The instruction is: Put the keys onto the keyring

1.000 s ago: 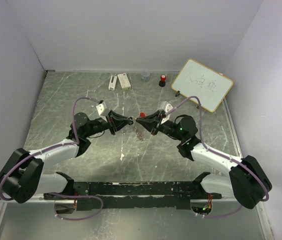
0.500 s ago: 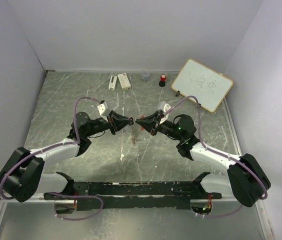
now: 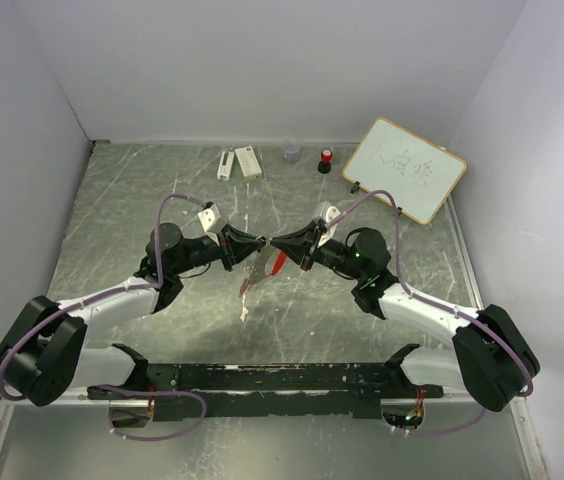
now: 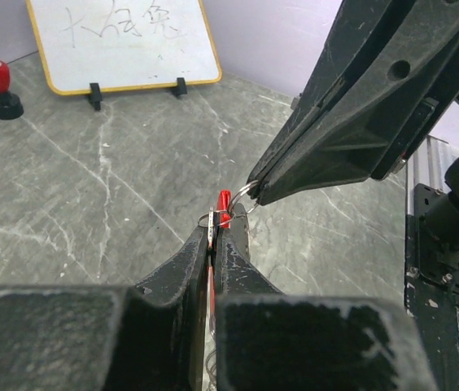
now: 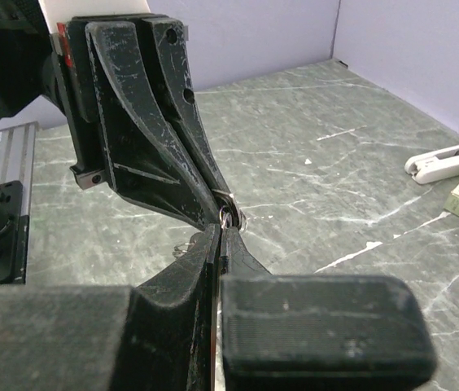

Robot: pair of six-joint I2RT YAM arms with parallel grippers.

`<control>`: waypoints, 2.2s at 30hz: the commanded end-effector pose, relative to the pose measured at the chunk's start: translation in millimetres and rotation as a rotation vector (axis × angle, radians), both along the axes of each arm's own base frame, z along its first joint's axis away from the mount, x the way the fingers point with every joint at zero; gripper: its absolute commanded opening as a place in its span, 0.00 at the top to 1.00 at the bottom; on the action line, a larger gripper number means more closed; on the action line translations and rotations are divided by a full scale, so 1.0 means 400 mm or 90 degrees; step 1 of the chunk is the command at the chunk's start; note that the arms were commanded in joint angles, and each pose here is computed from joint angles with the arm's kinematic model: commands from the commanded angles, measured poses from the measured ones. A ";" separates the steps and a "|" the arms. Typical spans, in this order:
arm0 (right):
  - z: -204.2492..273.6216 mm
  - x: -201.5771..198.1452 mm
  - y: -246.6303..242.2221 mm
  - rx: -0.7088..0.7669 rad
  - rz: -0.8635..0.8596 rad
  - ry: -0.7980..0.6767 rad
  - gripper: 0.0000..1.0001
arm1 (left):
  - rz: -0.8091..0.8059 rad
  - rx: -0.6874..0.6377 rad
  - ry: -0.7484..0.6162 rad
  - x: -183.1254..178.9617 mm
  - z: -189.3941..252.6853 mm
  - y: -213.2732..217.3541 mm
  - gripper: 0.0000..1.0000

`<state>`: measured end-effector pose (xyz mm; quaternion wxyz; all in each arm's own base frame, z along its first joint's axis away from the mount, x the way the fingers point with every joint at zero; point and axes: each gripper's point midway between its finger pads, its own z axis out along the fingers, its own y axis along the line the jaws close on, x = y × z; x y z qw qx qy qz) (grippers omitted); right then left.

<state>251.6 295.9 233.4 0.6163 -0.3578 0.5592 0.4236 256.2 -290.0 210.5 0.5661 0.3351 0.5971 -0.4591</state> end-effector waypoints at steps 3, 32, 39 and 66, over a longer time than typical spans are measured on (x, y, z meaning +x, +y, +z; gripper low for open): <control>0.018 0.010 -0.014 0.008 -0.025 -0.013 1.00 | 0.058 0.001 -0.050 0.037 0.074 0.012 0.93; -0.001 0.032 -0.064 -0.024 -0.106 0.016 1.00 | 0.207 -0.006 0.034 0.117 0.022 0.064 0.39; -0.002 0.056 -0.037 -0.031 -0.092 0.024 1.00 | 0.287 -0.007 0.051 0.128 0.017 0.119 0.40; -0.160 0.163 0.060 0.038 -0.022 0.141 1.00 | 0.443 -0.056 0.140 0.122 -0.019 0.288 0.34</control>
